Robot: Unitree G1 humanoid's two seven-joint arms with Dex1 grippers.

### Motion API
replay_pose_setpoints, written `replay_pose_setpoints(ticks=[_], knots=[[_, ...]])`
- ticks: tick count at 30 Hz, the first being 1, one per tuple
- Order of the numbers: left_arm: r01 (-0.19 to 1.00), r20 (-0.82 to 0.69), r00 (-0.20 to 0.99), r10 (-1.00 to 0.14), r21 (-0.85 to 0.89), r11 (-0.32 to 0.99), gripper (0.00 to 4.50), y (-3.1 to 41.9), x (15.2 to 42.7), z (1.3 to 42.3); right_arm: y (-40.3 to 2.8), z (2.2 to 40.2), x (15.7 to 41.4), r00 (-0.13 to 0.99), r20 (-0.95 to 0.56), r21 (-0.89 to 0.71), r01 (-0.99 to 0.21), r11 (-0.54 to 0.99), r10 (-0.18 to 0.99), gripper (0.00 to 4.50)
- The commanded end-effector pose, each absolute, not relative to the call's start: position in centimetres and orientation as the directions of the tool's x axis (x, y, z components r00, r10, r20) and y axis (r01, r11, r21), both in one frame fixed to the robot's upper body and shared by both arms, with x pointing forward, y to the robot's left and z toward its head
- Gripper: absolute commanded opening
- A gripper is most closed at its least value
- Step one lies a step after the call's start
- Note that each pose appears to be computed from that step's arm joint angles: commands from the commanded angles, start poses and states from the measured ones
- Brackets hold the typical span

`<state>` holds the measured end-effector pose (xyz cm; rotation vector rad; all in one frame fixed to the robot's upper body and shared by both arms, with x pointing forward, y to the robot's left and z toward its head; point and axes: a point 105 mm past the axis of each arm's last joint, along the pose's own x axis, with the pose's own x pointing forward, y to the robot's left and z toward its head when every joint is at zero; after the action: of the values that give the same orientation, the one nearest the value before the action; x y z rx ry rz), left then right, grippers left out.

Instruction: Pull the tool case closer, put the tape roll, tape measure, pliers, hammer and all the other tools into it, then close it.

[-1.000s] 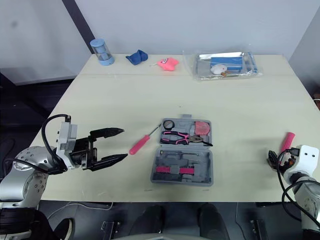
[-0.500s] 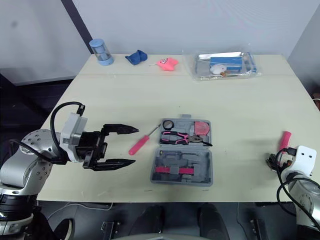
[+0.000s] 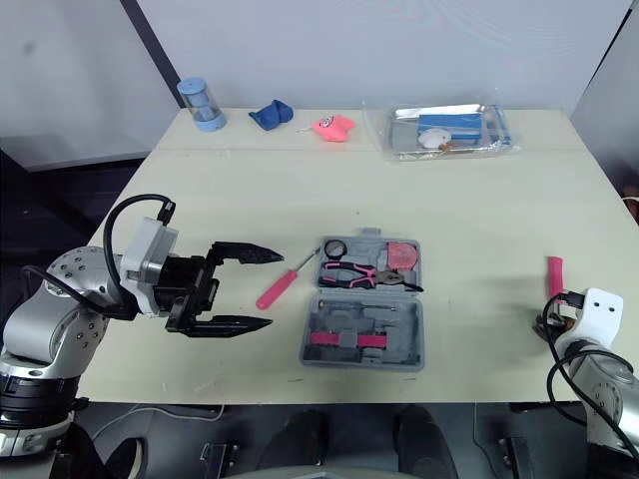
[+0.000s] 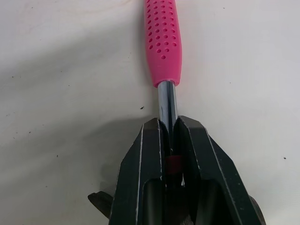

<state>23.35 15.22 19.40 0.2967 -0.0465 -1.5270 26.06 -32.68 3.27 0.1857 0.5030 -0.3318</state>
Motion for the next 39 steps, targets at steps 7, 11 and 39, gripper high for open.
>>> replay_pose_setpoints(ticks=[7,11,39], knots=[[0.970,-0.149,0.027,-0.989,0.243,-0.010,4.50,15.0,23.0,20.1,-33.6,4.0,25.9,0.835,-0.479,0.081,0.349,0.934,-0.271,0.02],[0.970,-0.149,0.029,-0.988,0.243,-0.008,4.50,15.2,22.9,20.2,-33.1,5.8,26.6,0.875,-0.431,0.053,0.268,0.962,-0.220,0.02],[0.972,-0.186,0.046,-0.982,0.236,0.001,4.50,16.8,22.5,19.7,-22.8,7.3,27.1,0.871,-0.471,-0.060,-0.191,0.980,0.141,0.02]])
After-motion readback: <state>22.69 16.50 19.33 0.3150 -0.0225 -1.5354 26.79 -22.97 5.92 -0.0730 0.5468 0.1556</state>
